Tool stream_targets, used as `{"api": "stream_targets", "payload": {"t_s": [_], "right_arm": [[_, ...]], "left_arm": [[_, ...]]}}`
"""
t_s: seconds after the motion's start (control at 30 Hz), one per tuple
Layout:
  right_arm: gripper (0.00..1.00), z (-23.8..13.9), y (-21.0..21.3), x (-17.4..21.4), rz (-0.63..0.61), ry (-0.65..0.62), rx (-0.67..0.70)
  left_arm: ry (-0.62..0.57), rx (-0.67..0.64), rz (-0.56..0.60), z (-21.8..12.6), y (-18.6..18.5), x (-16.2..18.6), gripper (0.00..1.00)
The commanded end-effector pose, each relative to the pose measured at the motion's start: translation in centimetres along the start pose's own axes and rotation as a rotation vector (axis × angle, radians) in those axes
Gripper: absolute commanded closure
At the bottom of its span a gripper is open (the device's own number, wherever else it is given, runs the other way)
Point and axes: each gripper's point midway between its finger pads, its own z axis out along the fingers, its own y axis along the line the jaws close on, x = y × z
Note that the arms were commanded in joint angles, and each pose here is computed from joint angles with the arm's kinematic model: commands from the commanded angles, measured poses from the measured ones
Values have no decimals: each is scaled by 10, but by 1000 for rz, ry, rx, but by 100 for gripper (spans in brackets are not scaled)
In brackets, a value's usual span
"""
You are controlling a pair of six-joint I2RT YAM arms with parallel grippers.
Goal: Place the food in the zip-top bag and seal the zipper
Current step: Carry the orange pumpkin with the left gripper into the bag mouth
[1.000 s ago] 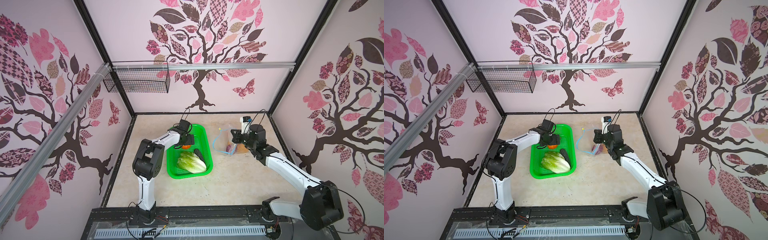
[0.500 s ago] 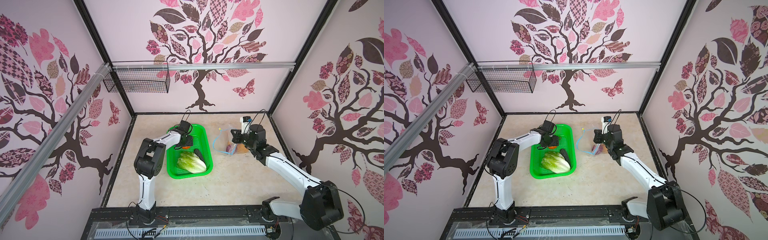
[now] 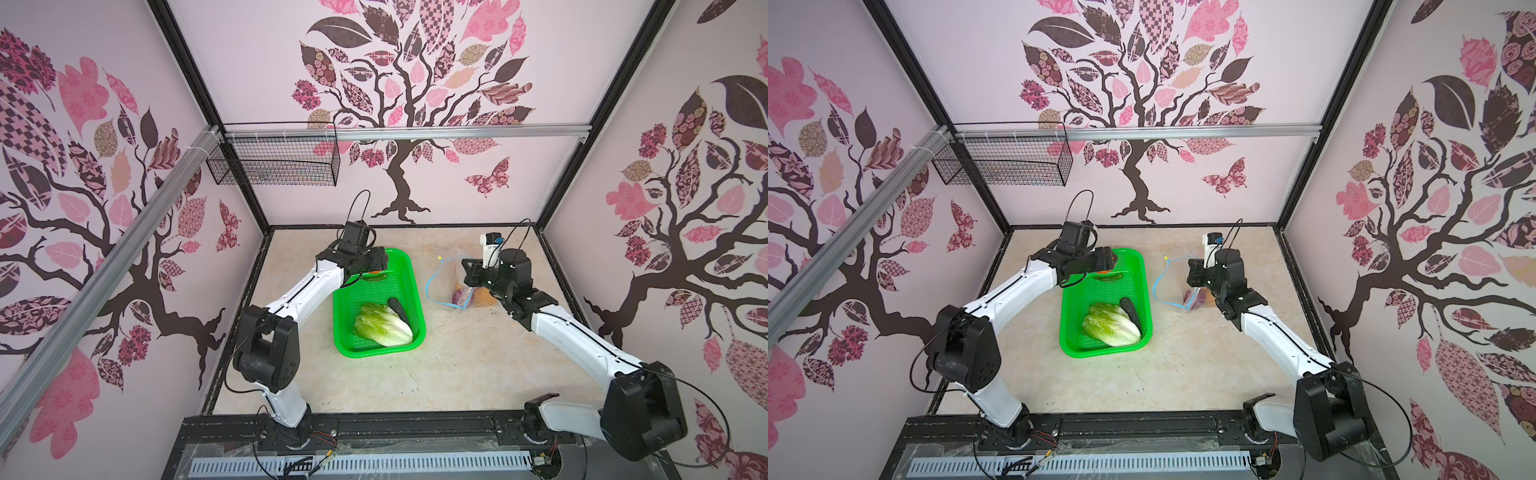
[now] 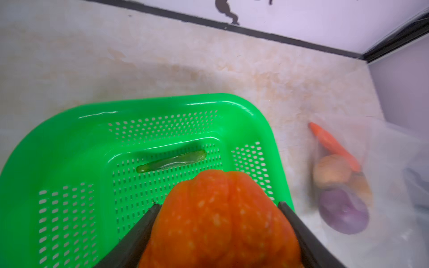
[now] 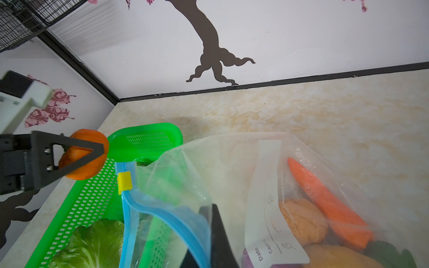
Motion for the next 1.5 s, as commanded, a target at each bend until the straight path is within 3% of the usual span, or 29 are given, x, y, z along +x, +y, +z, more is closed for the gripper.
{"api": "stream_targets", "payload": {"t_s": [0.0, 0.1, 0.23, 0.43, 0.73, 1.07, 1.47], "right_arm": [[100, -2, 7, -17, -13, -37, -15], [100, -2, 7, -15, -8, -32, -20], [100, -2, 9, -15, -4, -32, -26], [100, -3, 10, -16, -3, -35, -32], [100, -5, 14, -17, 1, -36, -54], [100, -11, 24, -20, -17, -59, -105], [100, -12, 24, -21, -20, -66, -108]], "left_arm": [[17, 157, -44, -7, -25, 9, 31], [12, 301, -83, -19, -54, 8, 31], [-3, 400, -31, -34, -96, 11, 31], [-8, 499, 108, -49, -157, 28, 32], [43, 544, 284, -40, -206, 65, 32], [136, 516, 312, -3, -214, 82, 34], [247, 351, 319, 37, -192, 106, 32]]}}
